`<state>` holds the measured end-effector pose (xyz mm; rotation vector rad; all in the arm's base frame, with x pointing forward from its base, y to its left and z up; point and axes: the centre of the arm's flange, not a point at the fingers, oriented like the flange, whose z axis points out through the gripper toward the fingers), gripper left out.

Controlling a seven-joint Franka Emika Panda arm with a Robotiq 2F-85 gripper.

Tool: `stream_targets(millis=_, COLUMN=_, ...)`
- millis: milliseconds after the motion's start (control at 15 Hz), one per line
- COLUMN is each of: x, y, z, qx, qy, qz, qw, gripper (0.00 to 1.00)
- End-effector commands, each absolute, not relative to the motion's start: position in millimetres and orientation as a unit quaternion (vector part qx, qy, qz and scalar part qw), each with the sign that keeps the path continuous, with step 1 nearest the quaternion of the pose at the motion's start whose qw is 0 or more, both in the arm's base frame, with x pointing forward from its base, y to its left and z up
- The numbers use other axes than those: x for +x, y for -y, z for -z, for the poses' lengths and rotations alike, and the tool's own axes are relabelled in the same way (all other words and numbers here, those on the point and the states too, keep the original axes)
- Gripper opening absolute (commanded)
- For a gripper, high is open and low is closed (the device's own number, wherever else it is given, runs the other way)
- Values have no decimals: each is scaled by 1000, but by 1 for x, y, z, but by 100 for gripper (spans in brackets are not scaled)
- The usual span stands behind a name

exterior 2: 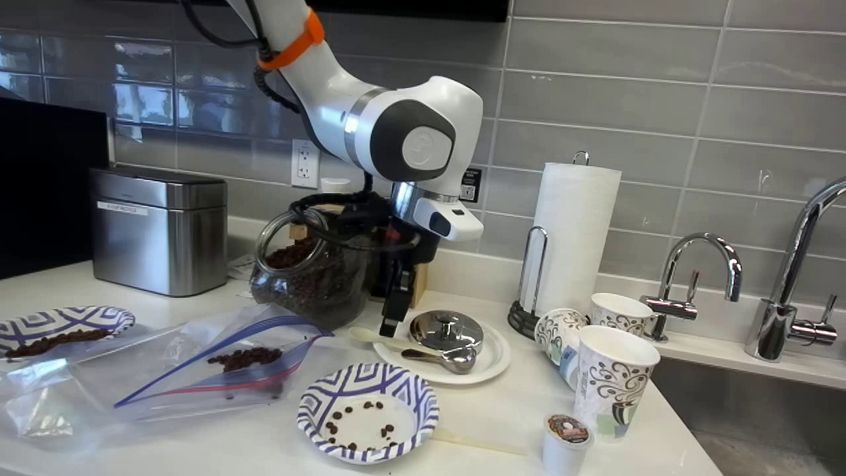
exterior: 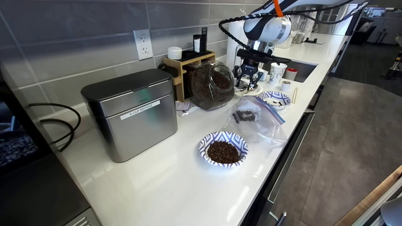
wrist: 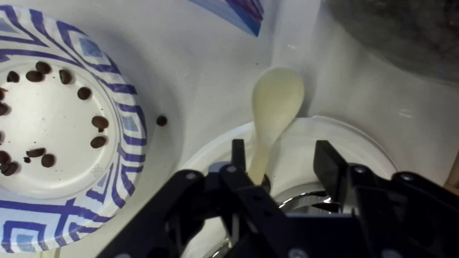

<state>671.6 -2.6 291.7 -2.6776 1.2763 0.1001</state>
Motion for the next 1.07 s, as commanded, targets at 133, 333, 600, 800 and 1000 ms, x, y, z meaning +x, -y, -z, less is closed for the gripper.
stream_targets(millis=133, x=666, y=15, z=-298, qx=-891, qy=-443, qz=-23, qw=95, gripper=99)
stream_targets(millis=333, x=671, y=16, z=-291, qx=-892, qy=-443, qz=-25, qw=84, gripper=100)
stream_targets(millis=600, x=673, y=12, z=-280, qx=-895, qy=-439, qz=-27, qw=74, gripper=100)
stream_targets(millis=800, x=674, y=11, z=-273, qx=-896, qy=-439, qz=-25, qw=71, gripper=100)
stream_targets(millis=1000, x=679, y=12, z=-268, qx=-895, qy=-441, qz=-5, qw=69, gripper=100)
